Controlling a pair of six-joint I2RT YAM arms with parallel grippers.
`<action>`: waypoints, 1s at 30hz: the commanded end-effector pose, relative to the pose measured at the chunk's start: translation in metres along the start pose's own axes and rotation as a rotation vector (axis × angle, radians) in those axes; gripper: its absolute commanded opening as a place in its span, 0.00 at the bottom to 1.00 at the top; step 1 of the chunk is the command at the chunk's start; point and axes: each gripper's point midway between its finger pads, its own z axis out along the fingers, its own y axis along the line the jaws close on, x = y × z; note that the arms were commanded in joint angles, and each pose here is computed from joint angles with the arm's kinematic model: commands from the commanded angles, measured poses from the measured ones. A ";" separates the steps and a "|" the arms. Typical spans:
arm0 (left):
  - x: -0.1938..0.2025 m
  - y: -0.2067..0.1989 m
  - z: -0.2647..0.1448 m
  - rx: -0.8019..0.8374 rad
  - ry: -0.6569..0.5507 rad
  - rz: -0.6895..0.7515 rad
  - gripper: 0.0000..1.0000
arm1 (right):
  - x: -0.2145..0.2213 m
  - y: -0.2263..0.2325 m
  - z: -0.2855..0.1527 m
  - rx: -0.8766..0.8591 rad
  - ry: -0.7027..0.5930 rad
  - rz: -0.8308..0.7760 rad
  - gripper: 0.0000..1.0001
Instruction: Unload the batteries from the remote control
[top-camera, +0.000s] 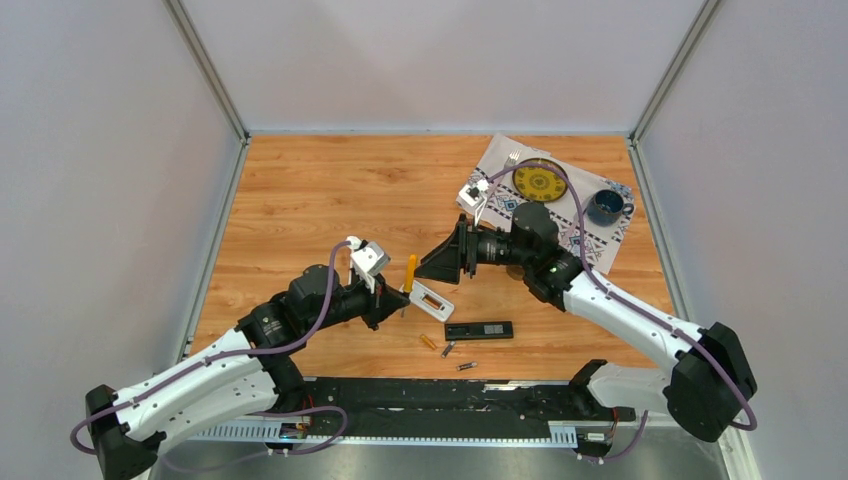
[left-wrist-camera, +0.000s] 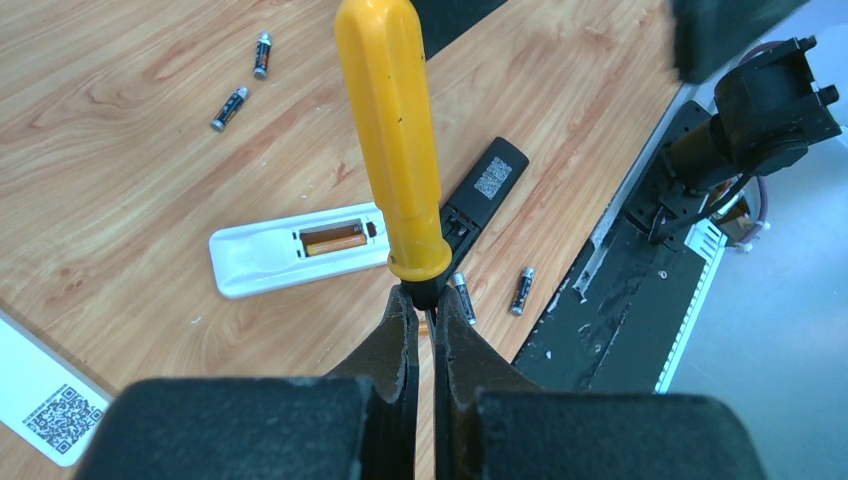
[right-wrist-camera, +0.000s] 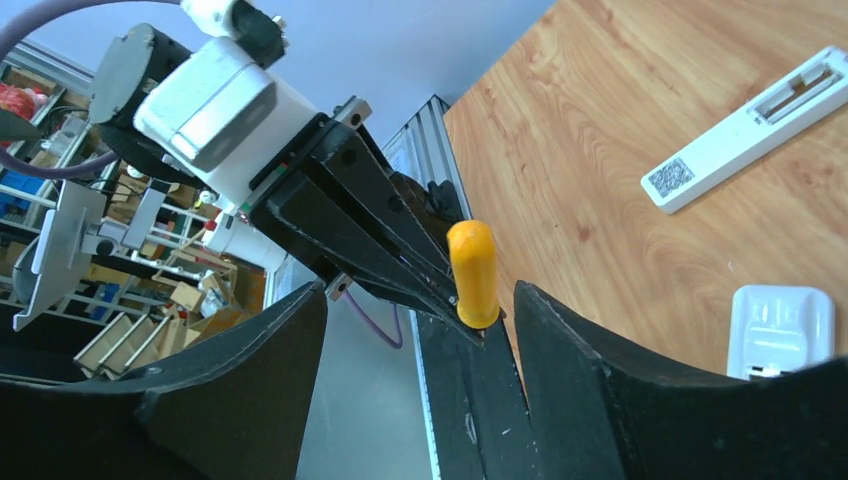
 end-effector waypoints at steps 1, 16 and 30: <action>-0.022 -0.009 -0.004 0.034 -0.053 0.034 0.00 | -0.003 0.008 0.005 -0.047 0.030 -0.003 0.69; -0.017 -0.016 0.003 0.079 -0.037 0.027 0.00 | 0.003 -0.005 0.024 -0.018 0.054 0.057 0.43; -0.014 -0.008 -0.004 0.040 -0.095 -0.039 0.66 | 0.004 -0.019 0.016 0.080 0.029 -0.006 0.00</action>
